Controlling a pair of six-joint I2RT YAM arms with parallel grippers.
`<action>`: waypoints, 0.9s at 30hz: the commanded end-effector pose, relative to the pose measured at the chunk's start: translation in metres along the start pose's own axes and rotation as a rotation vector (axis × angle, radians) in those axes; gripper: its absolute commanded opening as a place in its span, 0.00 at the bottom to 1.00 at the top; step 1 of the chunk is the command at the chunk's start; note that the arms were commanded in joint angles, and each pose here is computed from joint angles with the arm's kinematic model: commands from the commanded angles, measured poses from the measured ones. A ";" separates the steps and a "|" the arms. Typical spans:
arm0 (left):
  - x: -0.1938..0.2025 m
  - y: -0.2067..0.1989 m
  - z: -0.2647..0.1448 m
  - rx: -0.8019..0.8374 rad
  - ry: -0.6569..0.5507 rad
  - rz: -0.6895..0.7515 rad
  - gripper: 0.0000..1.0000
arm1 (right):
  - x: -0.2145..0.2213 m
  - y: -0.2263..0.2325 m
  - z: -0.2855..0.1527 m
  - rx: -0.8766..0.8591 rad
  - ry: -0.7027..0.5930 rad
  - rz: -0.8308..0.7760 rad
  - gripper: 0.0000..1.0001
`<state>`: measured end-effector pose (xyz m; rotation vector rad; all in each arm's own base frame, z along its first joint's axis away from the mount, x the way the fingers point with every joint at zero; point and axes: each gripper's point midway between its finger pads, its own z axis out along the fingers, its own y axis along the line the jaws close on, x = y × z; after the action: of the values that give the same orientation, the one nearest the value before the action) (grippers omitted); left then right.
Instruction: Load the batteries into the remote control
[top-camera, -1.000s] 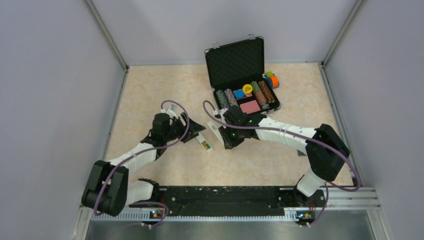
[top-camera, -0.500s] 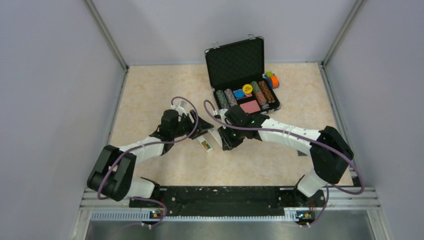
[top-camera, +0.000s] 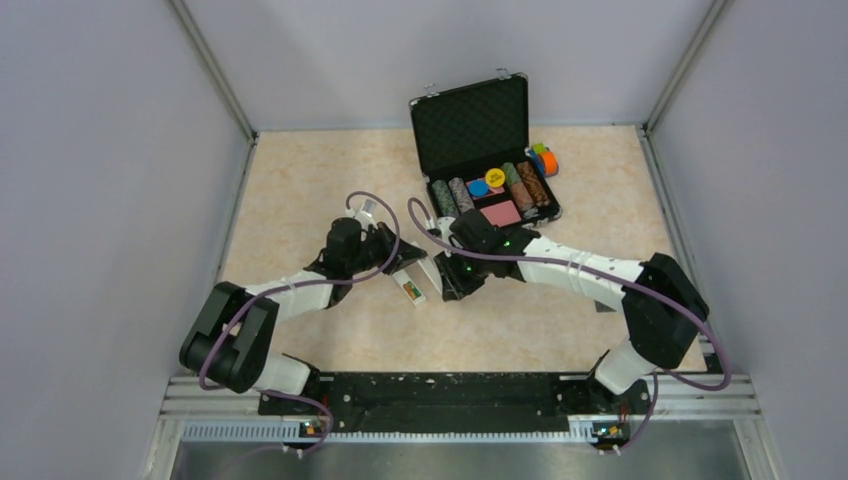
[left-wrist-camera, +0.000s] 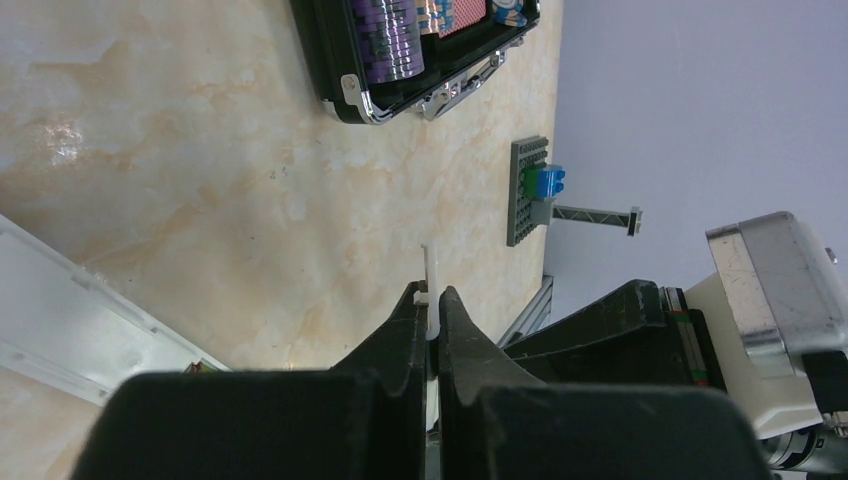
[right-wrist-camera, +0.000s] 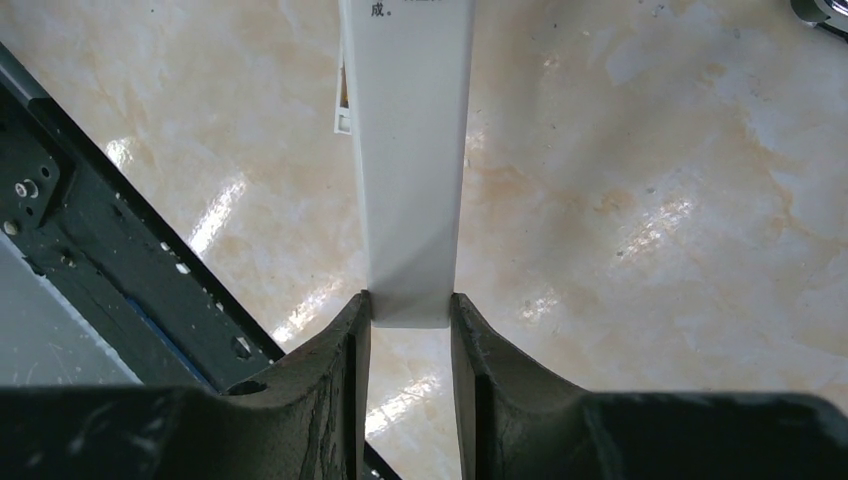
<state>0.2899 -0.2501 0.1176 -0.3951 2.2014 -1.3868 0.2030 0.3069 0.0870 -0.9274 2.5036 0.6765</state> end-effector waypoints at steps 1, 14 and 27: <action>-0.012 -0.032 -0.001 0.093 -0.034 0.054 0.00 | -0.025 0.002 -0.021 -0.015 -0.093 0.042 0.36; -0.064 -0.127 -0.070 0.131 -0.304 0.093 0.00 | -0.110 0.032 -0.120 -0.163 -0.527 0.439 0.85; -0.070 -0.226 -0.125 0.482 -0.345 -0.012 0.00 | -0.178 0.055 -0.208 -0.466 -0.974 0.666 0.63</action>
<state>0.2847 -0.2214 0.3389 -0.4525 1.6599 -1.5285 0.2499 0.3219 0.2991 0.0864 1.9507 1.3204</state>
